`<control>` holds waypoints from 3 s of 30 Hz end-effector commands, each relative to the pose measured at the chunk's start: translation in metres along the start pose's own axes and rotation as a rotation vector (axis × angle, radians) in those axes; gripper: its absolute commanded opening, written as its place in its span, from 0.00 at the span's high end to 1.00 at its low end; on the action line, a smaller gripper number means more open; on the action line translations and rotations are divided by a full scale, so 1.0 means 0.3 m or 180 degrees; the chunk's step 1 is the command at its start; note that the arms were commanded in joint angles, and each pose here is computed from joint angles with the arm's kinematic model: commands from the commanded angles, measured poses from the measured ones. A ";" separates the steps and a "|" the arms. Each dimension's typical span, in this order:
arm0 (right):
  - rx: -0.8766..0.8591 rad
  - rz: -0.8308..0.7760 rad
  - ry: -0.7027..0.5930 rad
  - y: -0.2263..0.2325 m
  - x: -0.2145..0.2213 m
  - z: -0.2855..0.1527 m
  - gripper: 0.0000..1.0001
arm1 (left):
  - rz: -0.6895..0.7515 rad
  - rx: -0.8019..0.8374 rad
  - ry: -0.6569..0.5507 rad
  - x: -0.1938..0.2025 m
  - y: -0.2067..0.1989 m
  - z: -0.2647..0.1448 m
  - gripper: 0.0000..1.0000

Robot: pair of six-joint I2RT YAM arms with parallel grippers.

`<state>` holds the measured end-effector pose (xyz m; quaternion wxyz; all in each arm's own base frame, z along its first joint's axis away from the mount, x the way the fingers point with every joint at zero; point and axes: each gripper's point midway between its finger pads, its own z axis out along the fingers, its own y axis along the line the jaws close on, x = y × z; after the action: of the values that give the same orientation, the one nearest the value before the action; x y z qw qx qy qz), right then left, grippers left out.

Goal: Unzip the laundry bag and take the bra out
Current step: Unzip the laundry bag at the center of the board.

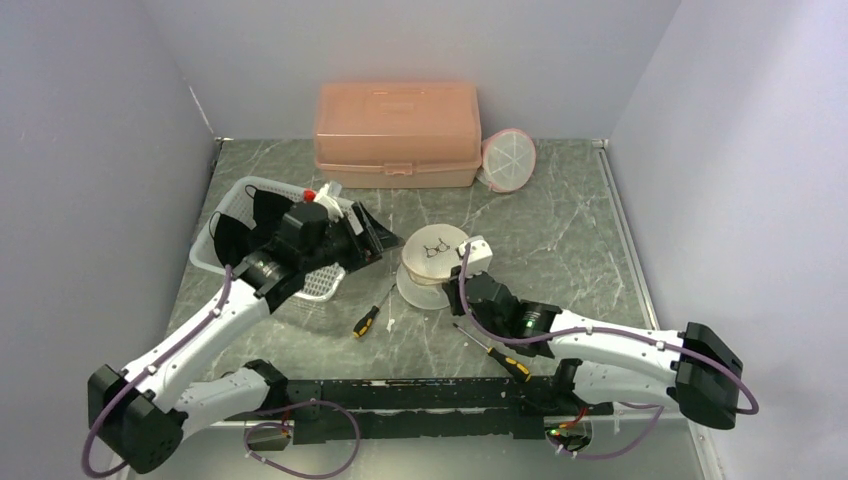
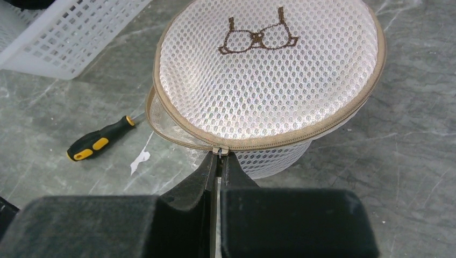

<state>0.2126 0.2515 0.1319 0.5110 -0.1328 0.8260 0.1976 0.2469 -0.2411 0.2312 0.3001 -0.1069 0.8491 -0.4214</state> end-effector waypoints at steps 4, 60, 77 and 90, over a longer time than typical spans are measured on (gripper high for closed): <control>-0.0041 0.0058 -0.0115 0.036 -0.046 0.020 1.00 | -0.1025 -0.0025 -0.0090 0.107 -0.022 0.128 0.29; -0.0050 0.0024 -0.0261 0.016 -0.073 -0.010 1.00 | -0.1409 -0.0074 0.0336 0.289 -0.062 0.305 0.28; -0.0021 -0.0096 -0.0215 -0.026 -0.026 -0.032 1.00 | -0.1273 -0.0092 0.0187 0.260 -0.022 0.323 0.84; 0.0486 0.0262 -0.0080 -0.218 0.007 0.009 1.00 | -0.0970 0.0197 0.0585 0.214 0.012 0.264 0.97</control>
<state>0.2305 0.2129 0.1255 0.5295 -0.0998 0.8256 0.1673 0.2472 -0.3246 0.1512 0.1617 -0.2434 0.8343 -0.4676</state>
